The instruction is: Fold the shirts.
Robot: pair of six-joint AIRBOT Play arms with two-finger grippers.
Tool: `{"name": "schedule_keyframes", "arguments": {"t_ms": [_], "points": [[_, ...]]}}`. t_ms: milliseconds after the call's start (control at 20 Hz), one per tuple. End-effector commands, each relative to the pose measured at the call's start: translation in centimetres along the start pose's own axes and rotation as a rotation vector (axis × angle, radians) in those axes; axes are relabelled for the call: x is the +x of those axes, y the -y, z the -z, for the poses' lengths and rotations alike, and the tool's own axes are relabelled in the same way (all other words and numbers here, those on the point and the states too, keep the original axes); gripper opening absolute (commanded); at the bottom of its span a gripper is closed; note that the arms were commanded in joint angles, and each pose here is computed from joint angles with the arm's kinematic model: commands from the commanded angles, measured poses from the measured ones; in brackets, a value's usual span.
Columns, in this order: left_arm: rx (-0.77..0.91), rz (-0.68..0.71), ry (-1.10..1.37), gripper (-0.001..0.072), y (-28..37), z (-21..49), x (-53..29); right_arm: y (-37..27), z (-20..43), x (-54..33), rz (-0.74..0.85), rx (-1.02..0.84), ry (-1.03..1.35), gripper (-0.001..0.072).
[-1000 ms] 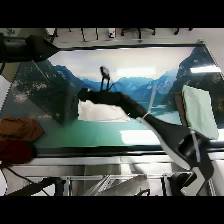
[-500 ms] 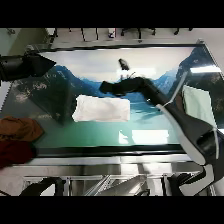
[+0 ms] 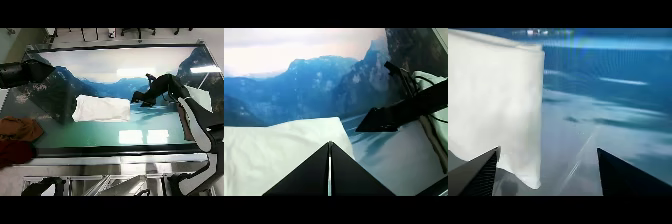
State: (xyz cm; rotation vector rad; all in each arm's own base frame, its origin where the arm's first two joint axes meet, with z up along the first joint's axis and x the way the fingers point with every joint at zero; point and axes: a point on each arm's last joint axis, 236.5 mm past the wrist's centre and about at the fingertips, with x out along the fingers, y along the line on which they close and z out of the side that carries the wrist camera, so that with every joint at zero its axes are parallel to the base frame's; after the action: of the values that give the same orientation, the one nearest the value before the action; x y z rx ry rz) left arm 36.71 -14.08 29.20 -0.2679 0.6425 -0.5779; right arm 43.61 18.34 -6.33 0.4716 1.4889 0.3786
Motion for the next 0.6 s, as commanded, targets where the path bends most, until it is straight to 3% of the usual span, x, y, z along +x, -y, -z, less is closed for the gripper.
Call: {"name": "schedule_keyframes", "arguments": {"t_ms": [0,350,400,500,550], "points": [[-0.019,0.006,-0.027,0.0016,0.2,0.7,-0.1,-1.5,0.5,3.2,-0.196,0.035,-0.07,0.0699],[-0.018,0.009,-0.062,0.0017,0.3,1.5,-0.2,-2.9,0.9,7.4,-0.257,0.096,-0.102,0.0694],[-0.018,0.009,-0.062,0.0017,0.3,1.5,-0.2,-3.3,1.2,7.9,-0.263,0.102,-0.111,0.065],[-0.017,0.009,-0.062,0.0016,0.3,1.5,-0.2,-4.1,1.6,8.4,-0.265,0.091,-0.119,0.0146],[-0.017,0.009,-0.062,0.0017,0.3,1.5,-0.2,-4.5,1.6,8.4,-0.273,0.094,-0.117,0.0104]]}}
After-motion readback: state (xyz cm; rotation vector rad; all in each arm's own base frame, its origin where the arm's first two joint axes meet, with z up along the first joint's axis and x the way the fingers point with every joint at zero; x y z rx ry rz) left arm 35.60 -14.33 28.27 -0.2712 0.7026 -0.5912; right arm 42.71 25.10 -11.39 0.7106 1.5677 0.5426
